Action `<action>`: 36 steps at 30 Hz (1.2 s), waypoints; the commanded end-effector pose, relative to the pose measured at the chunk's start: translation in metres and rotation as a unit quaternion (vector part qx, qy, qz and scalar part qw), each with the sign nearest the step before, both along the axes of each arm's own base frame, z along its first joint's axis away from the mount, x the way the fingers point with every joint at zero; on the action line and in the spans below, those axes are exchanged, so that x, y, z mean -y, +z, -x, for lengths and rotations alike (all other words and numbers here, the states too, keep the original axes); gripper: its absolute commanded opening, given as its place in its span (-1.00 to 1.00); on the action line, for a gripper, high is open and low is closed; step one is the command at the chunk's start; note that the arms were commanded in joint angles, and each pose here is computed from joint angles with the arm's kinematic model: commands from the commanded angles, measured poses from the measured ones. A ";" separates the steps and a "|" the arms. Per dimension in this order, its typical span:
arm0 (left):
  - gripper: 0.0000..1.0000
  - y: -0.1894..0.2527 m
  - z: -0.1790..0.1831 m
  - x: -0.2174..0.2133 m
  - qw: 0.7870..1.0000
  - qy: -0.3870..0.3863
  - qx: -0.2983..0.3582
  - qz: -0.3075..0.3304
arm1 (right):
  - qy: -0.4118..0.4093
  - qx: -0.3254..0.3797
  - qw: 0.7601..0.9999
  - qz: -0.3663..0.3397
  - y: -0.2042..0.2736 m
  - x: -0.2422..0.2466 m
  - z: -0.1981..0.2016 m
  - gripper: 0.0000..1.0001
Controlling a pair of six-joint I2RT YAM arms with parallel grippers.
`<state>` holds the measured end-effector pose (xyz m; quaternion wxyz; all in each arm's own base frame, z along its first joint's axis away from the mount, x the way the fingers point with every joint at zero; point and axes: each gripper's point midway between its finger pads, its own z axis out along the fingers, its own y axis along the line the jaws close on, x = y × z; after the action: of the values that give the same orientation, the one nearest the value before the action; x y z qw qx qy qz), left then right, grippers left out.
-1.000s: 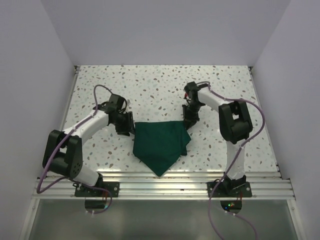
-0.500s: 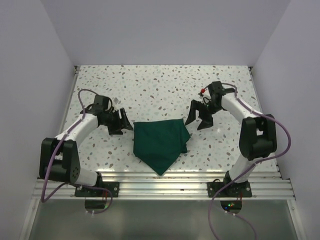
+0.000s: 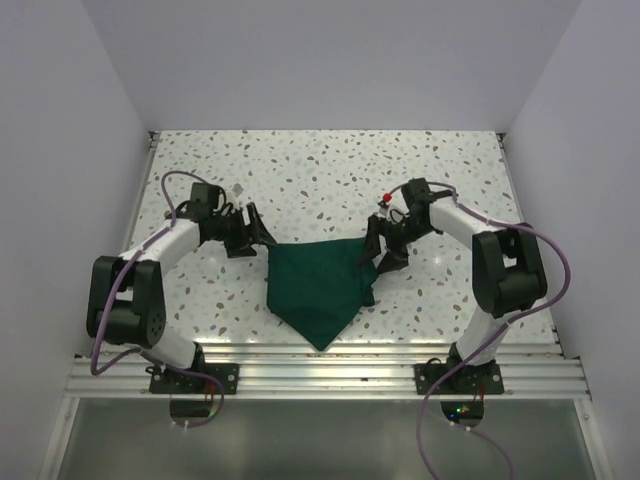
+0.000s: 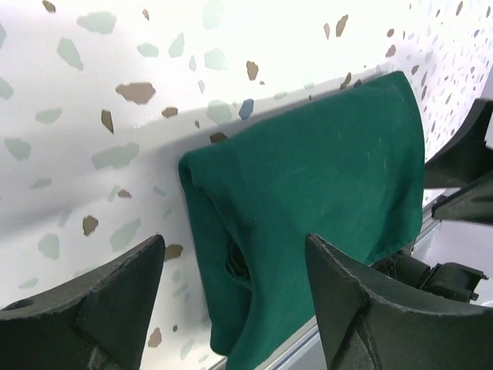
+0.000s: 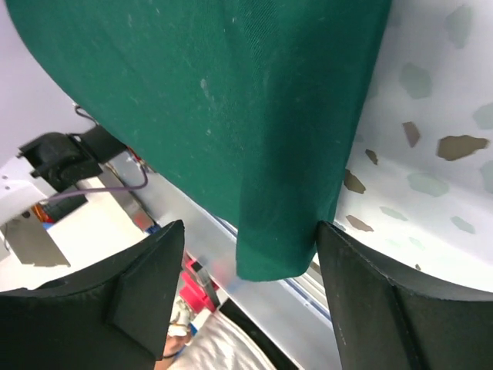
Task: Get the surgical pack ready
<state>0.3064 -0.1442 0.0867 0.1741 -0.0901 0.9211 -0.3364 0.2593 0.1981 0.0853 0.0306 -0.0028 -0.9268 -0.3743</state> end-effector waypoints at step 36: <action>-0.55 -0.025 0.049 -0.033 0.993 0.029 -0.080 -0.086 | -0.048 -0.019 0.954 0.295 -0.013 0.089 0.034 0.18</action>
<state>0.2940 -0.1121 0.0814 0.1788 -0.1060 0.9433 -0.2590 0.2168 0.1384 0.0543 0.0618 -0.0244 -0.9831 -0.1708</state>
